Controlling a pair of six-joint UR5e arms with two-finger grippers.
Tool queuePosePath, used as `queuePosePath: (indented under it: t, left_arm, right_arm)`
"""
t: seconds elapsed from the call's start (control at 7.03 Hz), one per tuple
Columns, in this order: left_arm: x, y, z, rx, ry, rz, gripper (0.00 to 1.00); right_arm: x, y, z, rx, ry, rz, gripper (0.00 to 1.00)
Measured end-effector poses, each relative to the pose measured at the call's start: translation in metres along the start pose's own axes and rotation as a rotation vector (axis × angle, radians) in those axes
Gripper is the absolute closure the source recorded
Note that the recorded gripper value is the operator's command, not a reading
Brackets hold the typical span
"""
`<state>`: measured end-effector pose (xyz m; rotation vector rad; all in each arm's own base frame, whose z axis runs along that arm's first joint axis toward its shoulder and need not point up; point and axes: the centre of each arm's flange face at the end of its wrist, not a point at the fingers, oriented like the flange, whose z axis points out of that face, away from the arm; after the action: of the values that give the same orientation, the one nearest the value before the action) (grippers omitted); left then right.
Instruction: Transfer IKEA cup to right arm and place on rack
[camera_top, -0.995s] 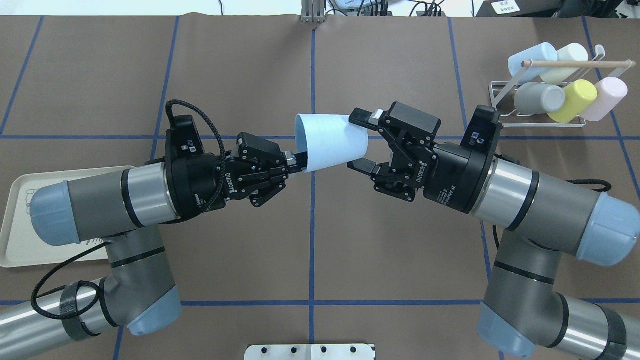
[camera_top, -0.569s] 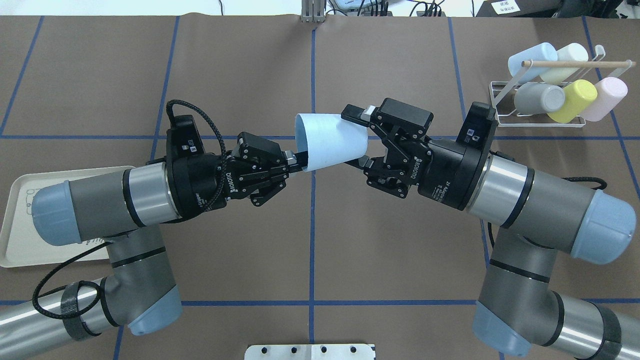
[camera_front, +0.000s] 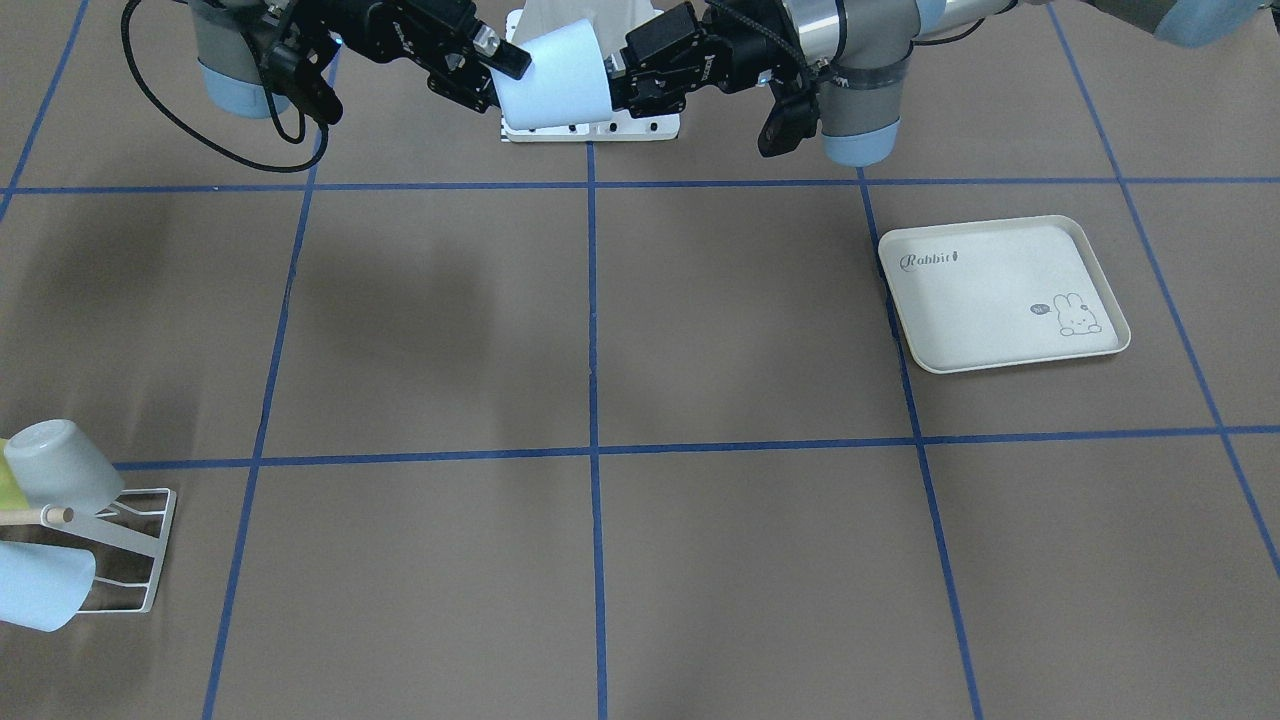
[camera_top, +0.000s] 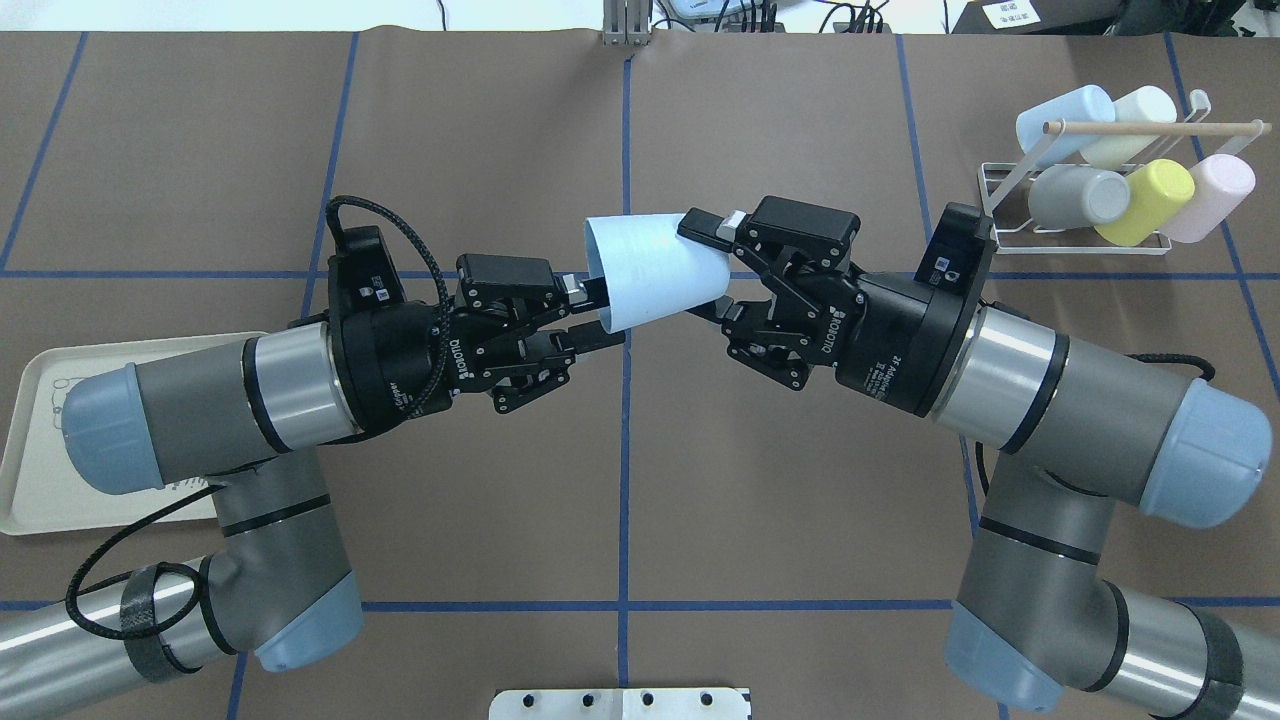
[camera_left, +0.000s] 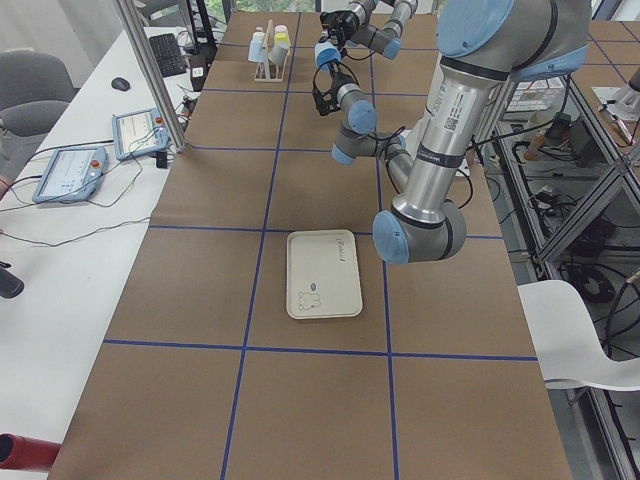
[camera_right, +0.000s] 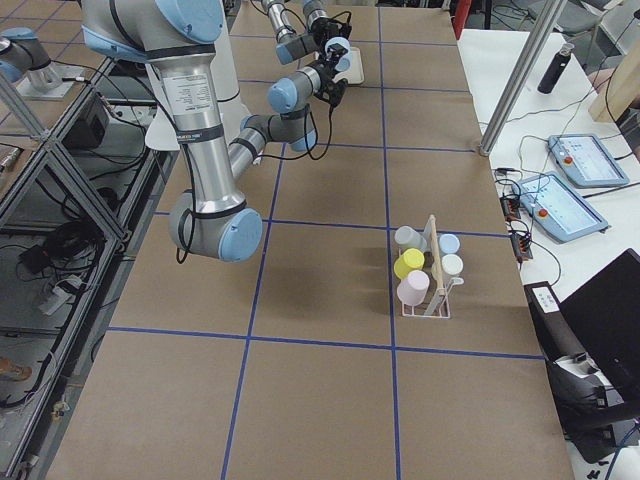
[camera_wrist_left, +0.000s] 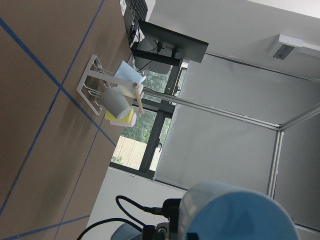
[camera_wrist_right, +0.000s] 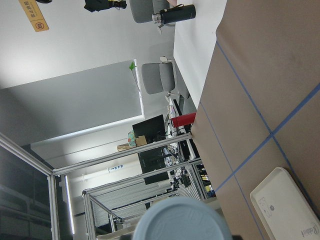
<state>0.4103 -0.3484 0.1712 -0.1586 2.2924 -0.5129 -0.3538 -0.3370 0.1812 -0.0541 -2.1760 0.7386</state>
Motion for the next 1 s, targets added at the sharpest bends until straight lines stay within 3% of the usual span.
queuePosePath:
  t: [0.28,0.43,0.57,0.71,1.0]
  left_arm:
    - [0.000,-0.009,-0.011,0.020,-0.007,0.033,0.14]
    - [-0.006,-0.016,-0.021,0.036,-0.027,0.082,0.14]
    - [-0.014,-0.024,-0.031,0.055,-0.052,0.137,0.14]
    - [-0.019,-0.032,-0.041,0.072,-0.073,0.181,0.14]
    - [-0.024,-0.053,-0.049,0.115,-0.103,0.222,0.13]
  right_arm:
    - [-0.004,-0.021,-0.010,0.045,0.008,-0.036,0.75]
    - [-0.007,-0.045,-0.019,0.102,0.042,-0.103,0.73]
    - [-0.010,-0.068,-0.022,0.173,0.112,-0.215,0.73]
    - [-0.009,-0.092,-0.026,0.250,0.216,-0.366,0.74]
    - [-0.005,-0.155,-0.053,0.385,0.483,-0.713,0.74]
